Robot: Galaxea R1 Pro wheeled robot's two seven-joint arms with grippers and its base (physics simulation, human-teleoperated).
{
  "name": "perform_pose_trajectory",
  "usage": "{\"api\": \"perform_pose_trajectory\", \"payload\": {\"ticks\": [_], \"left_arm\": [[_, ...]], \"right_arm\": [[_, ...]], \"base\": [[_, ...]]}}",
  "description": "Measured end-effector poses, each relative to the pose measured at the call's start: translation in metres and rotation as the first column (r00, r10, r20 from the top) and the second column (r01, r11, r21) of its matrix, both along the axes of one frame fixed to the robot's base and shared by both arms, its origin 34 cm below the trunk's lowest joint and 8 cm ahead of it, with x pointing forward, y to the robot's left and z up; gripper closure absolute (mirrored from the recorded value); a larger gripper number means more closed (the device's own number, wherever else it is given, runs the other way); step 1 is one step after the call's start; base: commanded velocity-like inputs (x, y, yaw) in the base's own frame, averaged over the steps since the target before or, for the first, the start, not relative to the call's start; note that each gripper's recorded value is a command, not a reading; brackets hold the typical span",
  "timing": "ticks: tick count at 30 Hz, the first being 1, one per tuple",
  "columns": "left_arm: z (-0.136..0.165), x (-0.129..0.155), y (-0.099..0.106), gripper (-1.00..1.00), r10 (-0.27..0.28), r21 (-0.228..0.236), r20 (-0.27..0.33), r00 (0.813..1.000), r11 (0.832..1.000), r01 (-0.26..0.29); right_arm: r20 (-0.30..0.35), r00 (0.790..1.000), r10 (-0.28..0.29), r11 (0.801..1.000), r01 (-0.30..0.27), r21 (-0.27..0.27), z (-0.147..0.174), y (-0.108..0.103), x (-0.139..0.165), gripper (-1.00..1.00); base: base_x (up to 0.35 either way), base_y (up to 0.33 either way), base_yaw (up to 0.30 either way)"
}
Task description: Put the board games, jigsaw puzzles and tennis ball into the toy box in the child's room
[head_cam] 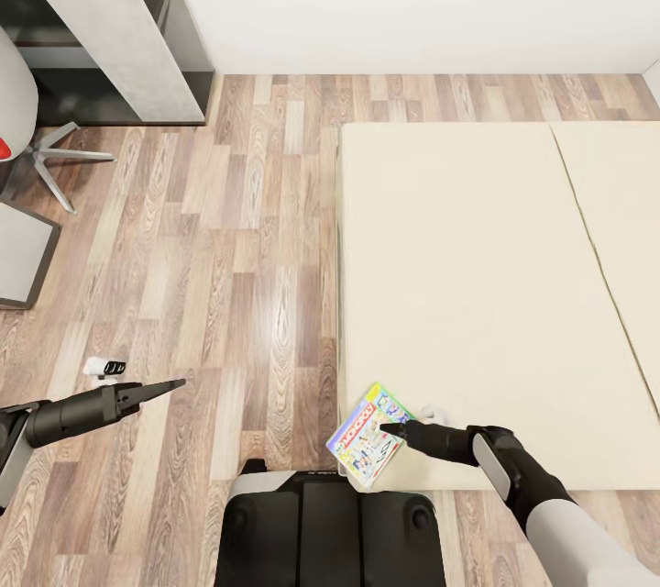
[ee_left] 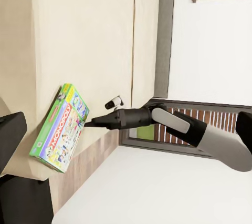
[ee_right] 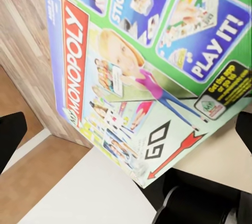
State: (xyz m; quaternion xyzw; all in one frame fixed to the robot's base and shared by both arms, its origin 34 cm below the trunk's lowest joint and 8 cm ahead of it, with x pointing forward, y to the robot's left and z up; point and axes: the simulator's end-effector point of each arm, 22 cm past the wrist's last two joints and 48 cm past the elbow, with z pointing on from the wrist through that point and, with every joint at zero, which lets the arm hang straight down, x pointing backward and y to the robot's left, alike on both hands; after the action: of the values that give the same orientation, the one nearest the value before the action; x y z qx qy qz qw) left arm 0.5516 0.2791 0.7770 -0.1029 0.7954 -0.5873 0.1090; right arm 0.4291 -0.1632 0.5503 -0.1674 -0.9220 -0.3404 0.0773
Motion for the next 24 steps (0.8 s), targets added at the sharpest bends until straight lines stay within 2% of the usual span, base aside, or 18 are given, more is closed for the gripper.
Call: {"api": "perform_pose_trajectory", "payload": {"ticks": [8,17,24], "left_arm": [[0.0,0.0,0.0,-1.0,0.0,0.0,0.0,1.0,1.0,0.0],[0.0,0.0,0.0,-1.0,0.0,0.0,0.001,1.0,1.0,0.0],[0.004,0.002,0.0,-1.0,0.0,0.0,0.008,1.0,1.0,0.0]], "right_arm": [[0.007,1.0,-0.005,1.0,0.005,0.009,0.002,-0.004,0.002,-1.0],[0.033,0.999,-0.021,0.997,0.019,0.079,0.014,-0.002,0.009,-1.0],[0.049,0.999,-0.022,0.998,0.018,0.067,0.016,-0.018,0.013,-1.0]], "base": [[0.0,0.0,0.0],[0.0,0.0,-0.007],[0.0,0.0,-0.075]]}}
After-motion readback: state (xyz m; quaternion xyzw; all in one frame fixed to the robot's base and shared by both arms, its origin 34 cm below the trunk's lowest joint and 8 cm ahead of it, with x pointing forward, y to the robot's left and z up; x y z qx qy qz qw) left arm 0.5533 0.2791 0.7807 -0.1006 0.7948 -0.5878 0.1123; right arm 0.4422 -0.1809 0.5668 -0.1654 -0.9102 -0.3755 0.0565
